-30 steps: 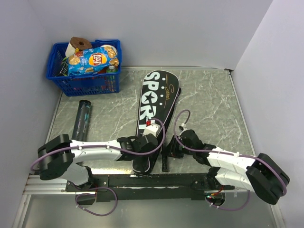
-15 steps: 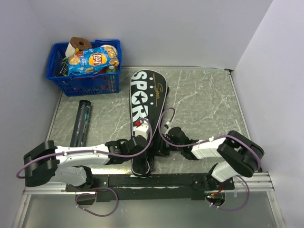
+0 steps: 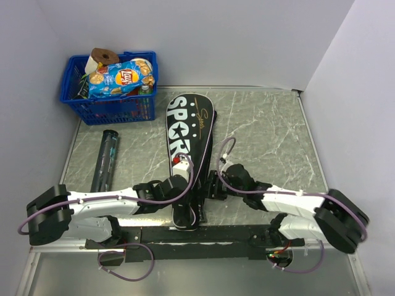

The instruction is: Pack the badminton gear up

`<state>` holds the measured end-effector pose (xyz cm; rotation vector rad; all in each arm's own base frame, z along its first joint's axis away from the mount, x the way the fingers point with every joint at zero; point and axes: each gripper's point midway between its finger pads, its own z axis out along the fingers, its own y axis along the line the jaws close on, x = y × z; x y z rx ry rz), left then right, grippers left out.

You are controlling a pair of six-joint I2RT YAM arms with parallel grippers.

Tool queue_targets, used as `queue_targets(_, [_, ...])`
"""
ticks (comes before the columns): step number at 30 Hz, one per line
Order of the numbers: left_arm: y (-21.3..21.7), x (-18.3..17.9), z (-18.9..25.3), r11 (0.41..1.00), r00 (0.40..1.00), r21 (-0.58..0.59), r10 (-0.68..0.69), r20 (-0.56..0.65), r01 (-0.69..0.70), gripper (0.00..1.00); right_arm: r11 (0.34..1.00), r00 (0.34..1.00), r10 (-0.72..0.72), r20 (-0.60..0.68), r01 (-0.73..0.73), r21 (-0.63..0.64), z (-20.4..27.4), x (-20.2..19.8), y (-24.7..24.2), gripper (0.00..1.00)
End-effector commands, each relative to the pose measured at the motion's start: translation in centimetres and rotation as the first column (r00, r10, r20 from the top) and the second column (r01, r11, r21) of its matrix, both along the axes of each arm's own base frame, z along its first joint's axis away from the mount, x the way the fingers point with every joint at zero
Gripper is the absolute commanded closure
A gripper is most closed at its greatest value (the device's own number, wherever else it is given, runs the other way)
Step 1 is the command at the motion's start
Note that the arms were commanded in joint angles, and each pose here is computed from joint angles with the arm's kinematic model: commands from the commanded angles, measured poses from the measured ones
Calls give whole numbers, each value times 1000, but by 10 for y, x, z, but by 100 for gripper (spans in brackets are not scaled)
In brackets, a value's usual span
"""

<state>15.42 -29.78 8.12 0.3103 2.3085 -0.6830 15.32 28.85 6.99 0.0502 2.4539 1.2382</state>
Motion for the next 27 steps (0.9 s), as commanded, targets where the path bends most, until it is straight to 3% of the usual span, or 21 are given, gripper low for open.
queue_targets(1, [-19, 3, 26, 991, 1000, -133, -20, 20, 22, 99, 998, 992, -36, 118, 41, -42, 20, 8, -15, 42])
queue_targets(8, [-21, 5, 30, 988, 999, -152, -20, 30, 24, 99, 995, 992, -29, 125, 41, -94, 18, 3, -27, 58])
queue_targets(27, [-19, 6, 33, 985, 999, -170, -21, 35, 26, 99, 998, 996, 42, 73, -38, -50, 6, -2, -1, 60])
